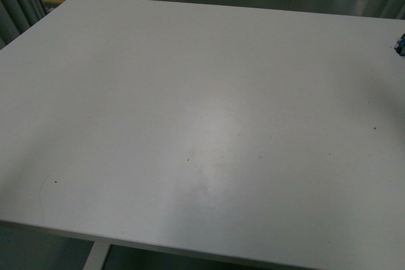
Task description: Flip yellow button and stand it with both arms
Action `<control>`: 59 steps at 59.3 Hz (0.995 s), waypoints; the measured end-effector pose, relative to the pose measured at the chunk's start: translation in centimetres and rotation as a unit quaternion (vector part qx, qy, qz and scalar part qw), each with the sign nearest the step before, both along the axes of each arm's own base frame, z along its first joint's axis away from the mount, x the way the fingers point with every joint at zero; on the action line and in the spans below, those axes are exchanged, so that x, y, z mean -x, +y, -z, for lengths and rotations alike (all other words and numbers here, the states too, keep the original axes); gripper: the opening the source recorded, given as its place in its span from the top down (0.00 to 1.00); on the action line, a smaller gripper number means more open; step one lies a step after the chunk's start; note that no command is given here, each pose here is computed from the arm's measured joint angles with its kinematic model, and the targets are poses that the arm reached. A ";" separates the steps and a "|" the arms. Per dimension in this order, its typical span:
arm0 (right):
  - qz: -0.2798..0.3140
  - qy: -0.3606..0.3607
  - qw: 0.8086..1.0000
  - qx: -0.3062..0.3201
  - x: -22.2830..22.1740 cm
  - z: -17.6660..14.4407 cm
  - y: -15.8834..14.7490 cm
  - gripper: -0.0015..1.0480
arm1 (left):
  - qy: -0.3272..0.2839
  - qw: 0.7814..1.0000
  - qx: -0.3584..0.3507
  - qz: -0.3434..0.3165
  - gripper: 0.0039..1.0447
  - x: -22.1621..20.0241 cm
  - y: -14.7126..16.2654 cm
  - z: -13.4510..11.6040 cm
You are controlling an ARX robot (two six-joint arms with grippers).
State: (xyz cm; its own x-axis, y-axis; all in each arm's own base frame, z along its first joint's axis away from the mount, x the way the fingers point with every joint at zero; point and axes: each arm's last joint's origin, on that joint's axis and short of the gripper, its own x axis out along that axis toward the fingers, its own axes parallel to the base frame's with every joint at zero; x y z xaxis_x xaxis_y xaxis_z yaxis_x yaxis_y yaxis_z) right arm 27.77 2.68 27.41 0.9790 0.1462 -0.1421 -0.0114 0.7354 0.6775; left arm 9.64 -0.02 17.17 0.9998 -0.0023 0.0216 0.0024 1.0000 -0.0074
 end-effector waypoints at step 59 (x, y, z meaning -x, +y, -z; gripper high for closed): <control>0.124 0.000 0.875 0.469 -8.1 11.8 -2.7 0.67 | 0.000 1.000 -0.001 0.000 0.06 0.0 0.0 0.0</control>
